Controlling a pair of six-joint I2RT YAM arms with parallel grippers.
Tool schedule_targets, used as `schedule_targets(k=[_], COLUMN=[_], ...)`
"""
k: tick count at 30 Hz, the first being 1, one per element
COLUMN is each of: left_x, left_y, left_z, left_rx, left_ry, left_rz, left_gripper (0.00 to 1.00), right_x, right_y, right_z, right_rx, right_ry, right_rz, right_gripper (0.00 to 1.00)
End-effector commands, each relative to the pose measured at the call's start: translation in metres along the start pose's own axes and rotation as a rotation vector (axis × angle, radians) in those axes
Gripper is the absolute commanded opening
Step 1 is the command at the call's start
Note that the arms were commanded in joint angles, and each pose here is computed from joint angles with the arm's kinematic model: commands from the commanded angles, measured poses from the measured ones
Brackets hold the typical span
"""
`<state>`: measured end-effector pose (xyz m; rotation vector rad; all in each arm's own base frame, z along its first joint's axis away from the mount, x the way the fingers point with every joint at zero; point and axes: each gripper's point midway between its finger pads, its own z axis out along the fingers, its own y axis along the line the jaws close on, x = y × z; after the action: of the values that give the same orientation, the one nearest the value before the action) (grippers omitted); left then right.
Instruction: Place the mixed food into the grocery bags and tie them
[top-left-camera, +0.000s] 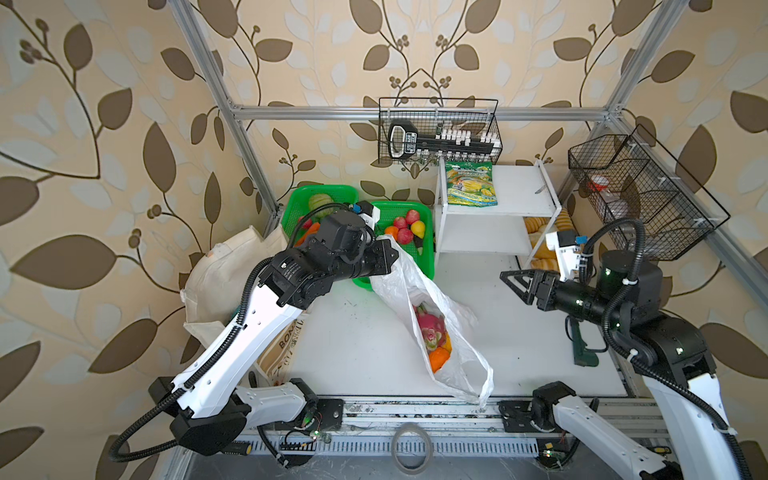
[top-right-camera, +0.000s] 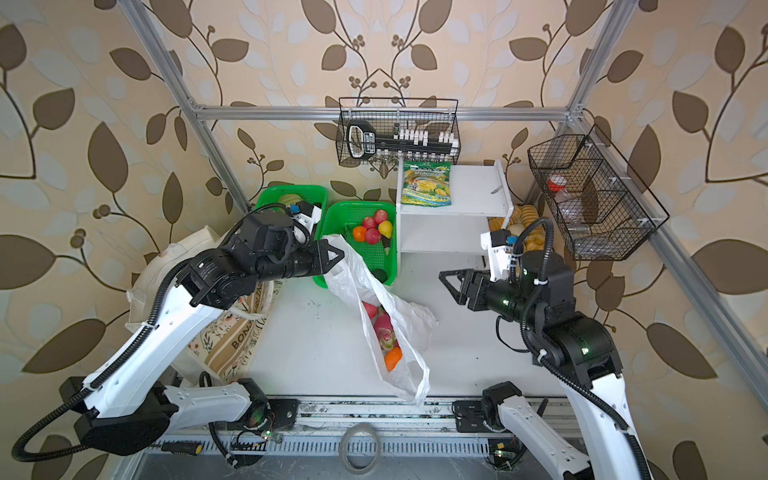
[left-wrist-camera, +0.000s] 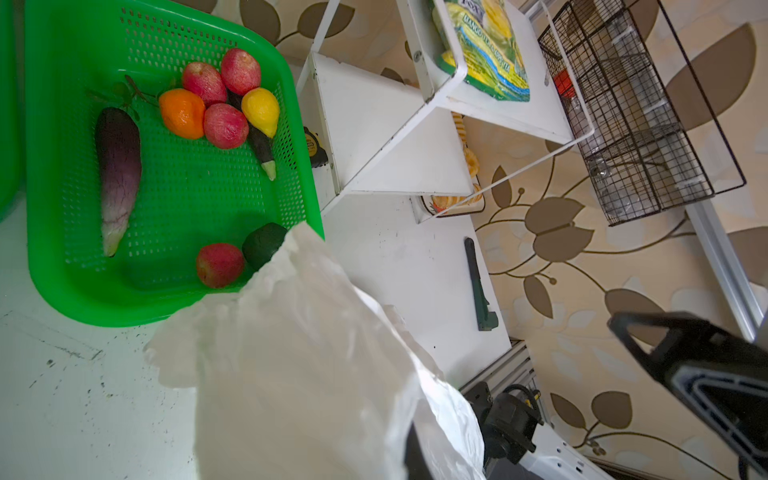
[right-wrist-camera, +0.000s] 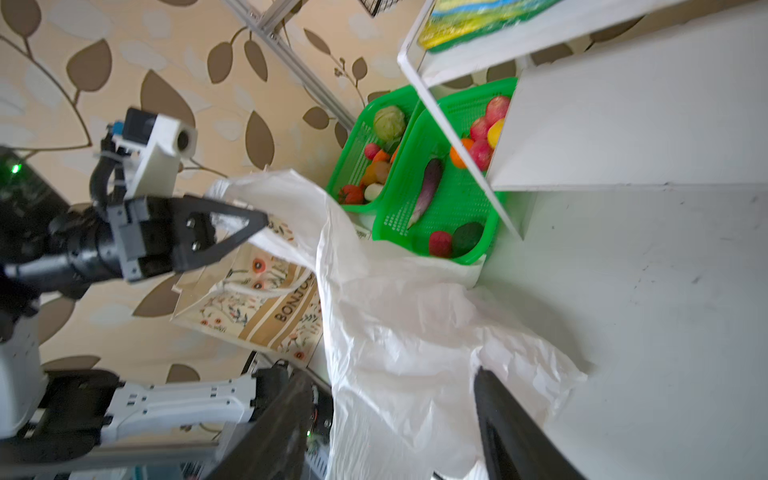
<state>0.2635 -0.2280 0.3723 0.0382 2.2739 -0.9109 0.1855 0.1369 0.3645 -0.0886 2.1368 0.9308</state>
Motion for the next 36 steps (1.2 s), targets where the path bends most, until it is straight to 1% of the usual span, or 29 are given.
schedule_targets(k=[1,3,7,11,14,17,18,20,21,22,23,24,25,26,27,29,30,31,32,36], left_x=[-0.031,-0.041,-0.055,-0.059,-0.058,-0.057,-0.057,-0.056,-0.056,-0.056,-0.055,-0.056,-0.056,-0.056,-0.056,-0.057,-0.057,-0.057,-0.057,-0.049], left_y=[-0.025,-0.029,-0.040,-0.045,-0.046,-0.045,-0.044,-0.043,-0.043,-0.043,-0.043,-0.043,-0.043,-0.043,-0.042,-0.038,-0.037,-0.036,-0.037,-0.044], left_z=[-0.002,0.004,0.018,0.028,0.031,0.029,0.029,0.029,0.029,0.029,0.029,0.028,0.028,0.027,0.024,0.018,0.014,0.008,0.002,-0.034], left_rx=[0.123,0.149,0.178,0.206,0.209,0.206,0.201,0.198,0.198,0.199,0.200,0.199,0.199,0.195,0.188,0.164,0.155,0.150,0.153,0.192], left_ry=[-0.061,-0.065,-0.044,-0.033,-0.027,-0.026,-0.027,-0.027,-0.026,-0.025,-0.023,-0.027,-0.028,-0.030,-0.037,-0.057,-0.067,-0.078,-0.085,-0.119], left_rz=[-0.015,-0.027,-0.026,-0.038,-0.043,-0.042,-0.040,-0.038,-0.037,-0.036,-0.034,-0.035,-0.032,-0.029,-0.022,-0.005,0.009,0.022,0.037,0.103], left_gripper=[0.00,0.00,0.00,0.00,0.00,0.00,0.00,0.00,0.00,0.00,0.00,0.00,0.00,0.00,0.00,0.00,0.00,0.00,0.00,0.00], right_x=[0.052,0.065,0.075,0.083,0.088,0.093,0.096,0.105,0.111,0.117,0.121,0.122,0.124,0.124,0.124,0.118,0.112,0.105,0.094,0.059], right_y=[-0.002,0.007,0.027,0.039,0.051,0.069,0.074,0.083,0.083,0.076,0.064,0.042,0.024,0.017,0.014,0.016,0.020,0.022,0.028,0.032], right_z=[0.011,0.014,0.020,0.039,0.061,0.074,0.078,0.085,0.089,0.093,0.097,0.100,0.101,0.101,0.100,0.097,0.095,0.093,0.088,0.068], right_rx=[-0.034,-0.070,-0.103,-0.088,-0.083,-0.111,-0.112,-0.105,-0.077,-0.020,0.059,0.180,0.272,0.312,0.325,0.308,0.284,0.265,0.242,0.204], right_ry=[0.173,0.203,0.226,0.250,0.270,0.274,0.279,0.305,0.326,0.340,0.344,0.335,0.331,0.329,0.330,0.306,0.282,0.256,0.229,0.158], right_rz=[0.027,0.013,-0.033,-0.066,-0.050,-0.034,-0.030,-0.041,-0.059,-0.076,-0.081,-0.090,-0.100,-0.113,-0.132,-0.150,-0.153,-0.154,-0.154,-0.179], right_gripper=[0.64,0.65,0.67,0.68,0.69,0.70,0.73,0.74,0.74,0.74,0.74,0.73,0.71,0.68,0.59,0.30,0.17,0.06,0.00,0.00])
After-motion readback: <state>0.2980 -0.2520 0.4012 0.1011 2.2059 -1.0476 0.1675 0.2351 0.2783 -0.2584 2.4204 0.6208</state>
